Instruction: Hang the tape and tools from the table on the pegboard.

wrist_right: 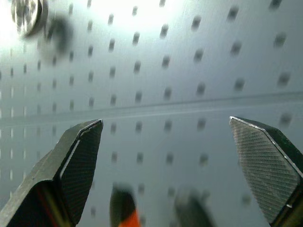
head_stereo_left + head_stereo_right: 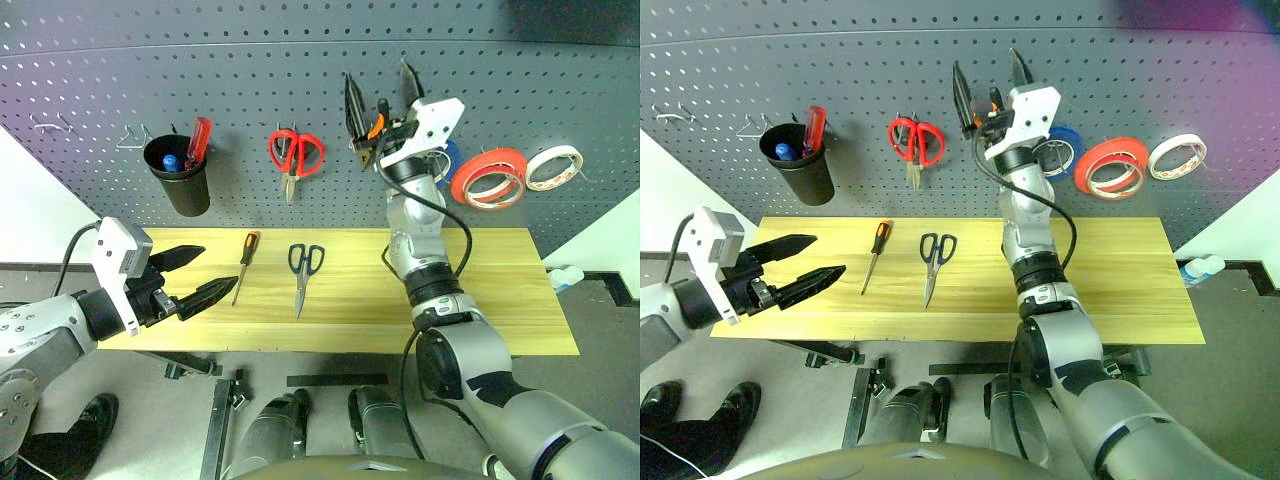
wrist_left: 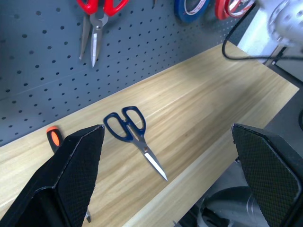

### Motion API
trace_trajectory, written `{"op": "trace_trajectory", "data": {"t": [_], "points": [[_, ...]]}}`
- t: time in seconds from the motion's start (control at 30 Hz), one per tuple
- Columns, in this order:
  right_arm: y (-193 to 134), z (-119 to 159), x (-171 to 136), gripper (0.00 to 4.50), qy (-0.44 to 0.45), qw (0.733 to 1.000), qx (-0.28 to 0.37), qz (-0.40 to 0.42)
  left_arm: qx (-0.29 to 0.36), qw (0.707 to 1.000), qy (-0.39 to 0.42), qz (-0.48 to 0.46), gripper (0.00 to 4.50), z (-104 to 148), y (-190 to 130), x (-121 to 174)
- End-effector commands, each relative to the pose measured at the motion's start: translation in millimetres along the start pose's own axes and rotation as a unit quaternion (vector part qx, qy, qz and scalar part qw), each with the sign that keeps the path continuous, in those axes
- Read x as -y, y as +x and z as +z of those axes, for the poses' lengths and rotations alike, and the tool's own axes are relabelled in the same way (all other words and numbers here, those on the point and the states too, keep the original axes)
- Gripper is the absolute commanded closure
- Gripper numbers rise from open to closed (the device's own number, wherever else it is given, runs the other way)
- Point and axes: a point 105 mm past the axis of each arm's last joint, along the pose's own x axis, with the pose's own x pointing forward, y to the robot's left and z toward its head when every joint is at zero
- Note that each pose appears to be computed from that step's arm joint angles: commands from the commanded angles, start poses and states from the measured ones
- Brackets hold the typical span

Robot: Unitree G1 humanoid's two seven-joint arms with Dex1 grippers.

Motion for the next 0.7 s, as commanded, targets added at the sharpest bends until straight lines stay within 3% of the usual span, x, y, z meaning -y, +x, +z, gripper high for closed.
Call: {"op": "trace_trajectory", "data": {"t": [0.03, 0.23, 0.4, 0.47, 0.7], "points": [[5, 25, 5, 0.02, 0.047, 0.998, 0.032, 0.021, 0.014, 1.000, 0.011, -0.002, 0.00, 5, 2, -1], [-7, 37, 24, 0.02, 0.101, 0.993, -0.001, 0.065, 0.026, 1.000, 0.008, -0.005, 0.00, 2, 10, -3], [-43, 35, 23, 0.02, 0.134, 0.970, -0.095, 0.178, 0.038, 0.999, 0.009, -0.011, 0.00, -1, 22, -5], [-55, 32, 29, 0.02, 0.080, 0.969, -0.132, 0.193, 0.043, 0.999, 0.005, -0.017, 0.00, -2, 27, -5], [-113, 26, 42, 0.02, 0.112, 0.927, -0.245, 0.260, 0.050, 0.998, 0.005, -0.022, 0.00, -9, 44, -9]]}}
